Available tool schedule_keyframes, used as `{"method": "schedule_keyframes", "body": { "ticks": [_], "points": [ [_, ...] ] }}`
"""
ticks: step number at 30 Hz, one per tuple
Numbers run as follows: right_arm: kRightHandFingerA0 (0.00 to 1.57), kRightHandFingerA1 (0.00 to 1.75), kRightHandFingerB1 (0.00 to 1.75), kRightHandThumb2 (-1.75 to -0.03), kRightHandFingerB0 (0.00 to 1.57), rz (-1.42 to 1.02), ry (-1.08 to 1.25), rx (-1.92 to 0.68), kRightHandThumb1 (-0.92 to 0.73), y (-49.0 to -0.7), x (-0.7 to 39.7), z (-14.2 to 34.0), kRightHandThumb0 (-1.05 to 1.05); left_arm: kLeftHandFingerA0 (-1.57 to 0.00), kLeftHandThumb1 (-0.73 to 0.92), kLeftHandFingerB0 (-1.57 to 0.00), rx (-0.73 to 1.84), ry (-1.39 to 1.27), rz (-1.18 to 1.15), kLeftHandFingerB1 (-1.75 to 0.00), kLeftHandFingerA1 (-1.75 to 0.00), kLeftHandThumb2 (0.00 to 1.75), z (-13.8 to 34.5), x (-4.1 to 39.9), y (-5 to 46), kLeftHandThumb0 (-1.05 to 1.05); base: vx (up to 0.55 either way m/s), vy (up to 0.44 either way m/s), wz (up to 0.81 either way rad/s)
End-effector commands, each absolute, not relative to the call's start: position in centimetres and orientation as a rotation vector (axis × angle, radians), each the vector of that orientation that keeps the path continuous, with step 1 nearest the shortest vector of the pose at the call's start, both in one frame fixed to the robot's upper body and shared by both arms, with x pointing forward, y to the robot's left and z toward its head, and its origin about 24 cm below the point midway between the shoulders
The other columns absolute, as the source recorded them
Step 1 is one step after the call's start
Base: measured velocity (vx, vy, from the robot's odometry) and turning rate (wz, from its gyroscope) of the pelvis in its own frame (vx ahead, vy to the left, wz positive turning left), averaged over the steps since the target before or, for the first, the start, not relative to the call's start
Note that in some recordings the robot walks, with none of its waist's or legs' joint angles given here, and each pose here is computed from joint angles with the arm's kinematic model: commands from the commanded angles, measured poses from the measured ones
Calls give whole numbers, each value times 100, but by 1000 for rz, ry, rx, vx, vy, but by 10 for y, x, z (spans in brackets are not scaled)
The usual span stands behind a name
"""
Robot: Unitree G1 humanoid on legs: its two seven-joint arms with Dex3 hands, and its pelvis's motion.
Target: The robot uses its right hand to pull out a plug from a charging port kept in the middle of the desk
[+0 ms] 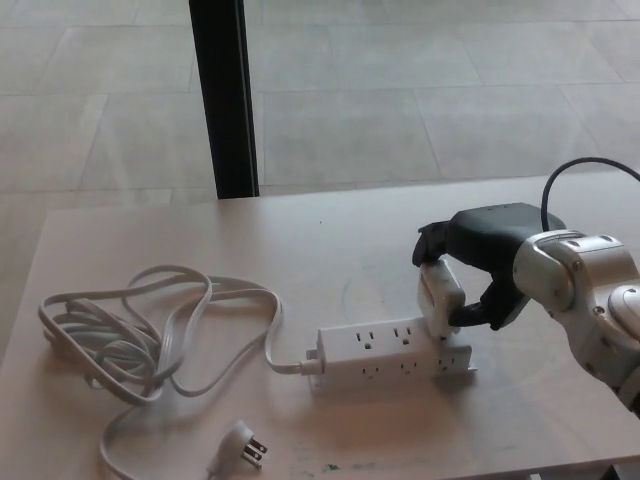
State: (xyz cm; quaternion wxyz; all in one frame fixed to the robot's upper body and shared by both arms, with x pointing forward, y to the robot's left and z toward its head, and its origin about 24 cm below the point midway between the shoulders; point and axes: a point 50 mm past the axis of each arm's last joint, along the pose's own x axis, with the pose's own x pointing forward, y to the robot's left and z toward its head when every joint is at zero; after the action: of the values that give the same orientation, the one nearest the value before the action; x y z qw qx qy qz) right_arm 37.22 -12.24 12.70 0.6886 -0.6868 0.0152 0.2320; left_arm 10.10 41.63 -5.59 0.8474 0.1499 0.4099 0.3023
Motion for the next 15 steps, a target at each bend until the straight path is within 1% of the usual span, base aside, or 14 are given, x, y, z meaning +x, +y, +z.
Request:
{"method": "schedule_keyframes", "body": {
  "ticks": [1, 2, 3, 6, 7, 8, 10, 11, 12, 13, 14, 15],
  "points": [
    [80, 162, 85, -94, 78, 526, 133, -1526, -59, -133, 362, 93, -29, -72, 92, -53, 334, 856, 646, -43, -55, 69, -51, 99, 421, -71, 0, 0, 0],
    [78, 162, 101, -95, 74, 524, 119, -1532, -59, -133, 361, 93, -33, -73, 92, -55, 329, 853, 656, -47, -55, 68, -52, 100, 421, -71, 0, 0, 0],
    [79, 165, 109, -94, 75, 520, 110, -1532, -58, -134, 361, 92, -34, -73, 92, -56, 325, 852, 661, -48, -56, 67, -52, 99, 421, -71, 0, 0, 0],
    [78, 161, 108, -93, 73, 511, 92, -1535, -58, -134, 360, 92, -34, -72, 92, -55, 336, 850, 654, -47, -55, 68, -51, 99, 421, -72, 0, 0, 0],
    [78, 160, 105, -95, 73, 510, 88, -1532, -56, -134, 360, 92, -34, -72, 92, -55, 337, 851, 654, -46, -54, 68, -52, 99, 421, -73, 0, 0, 0],
    [79, 166, 107, -96, 73, 510, 74, -1523, -55, -134, 360, 92, -33, -72, 92, -54, 338, 855, 652, -45, -53, 69, -52, 99, 421, -72, 0, 0, 0],
    [79, 166, 107, -96, 73, 510, 59, -1512, -55, -135, 359, 92, -33, -72, 92, -54, 337, 858, 648, -45, -53, 69, -52, 99, 421, -72, 0, 0, 0],
    [81, 174, 110, -105, 75, 508, 28, -1511, -49, -135, 358, 93, -33, -73, 92, -53, 347, 854, 642, -45, -55, 69, -52, 99, 421, -72, 0, 0, 0],
    [82, 175, 115, -104, 74, 512, 15, -1516, -51, -135, 358, 93, -31, -73, 92, -53, 339, 857, 644, -46, -56, 69, -52, 98, 421, -71, 0, 0, 0],
    [84, 175, 111, -101, 75, 509, 1, -1529, -51, -134, 358, 94, -33, -75, 92, -54, 338, 857, 648, -47, -58, 69, -52, 99, 421, -72, 0, 0, 0],
    [88, 175, 125, -107, 76, 512, -23, -1547, -46, -133, 358, 96, -35, -74, 92, -56, 339, 855, 647, -52, -59, 69, -52, 99, 421, -73, 0, 0, 0],
    [89, 175, 142, -105, 74, 512, -68, -1562, -46, -132, 358, 98, -34, -73, 92, -56, 344, 849, 644, -52, -59, 69, -51, 99, 421, -73, 0, 0, 0]
  ]
}}
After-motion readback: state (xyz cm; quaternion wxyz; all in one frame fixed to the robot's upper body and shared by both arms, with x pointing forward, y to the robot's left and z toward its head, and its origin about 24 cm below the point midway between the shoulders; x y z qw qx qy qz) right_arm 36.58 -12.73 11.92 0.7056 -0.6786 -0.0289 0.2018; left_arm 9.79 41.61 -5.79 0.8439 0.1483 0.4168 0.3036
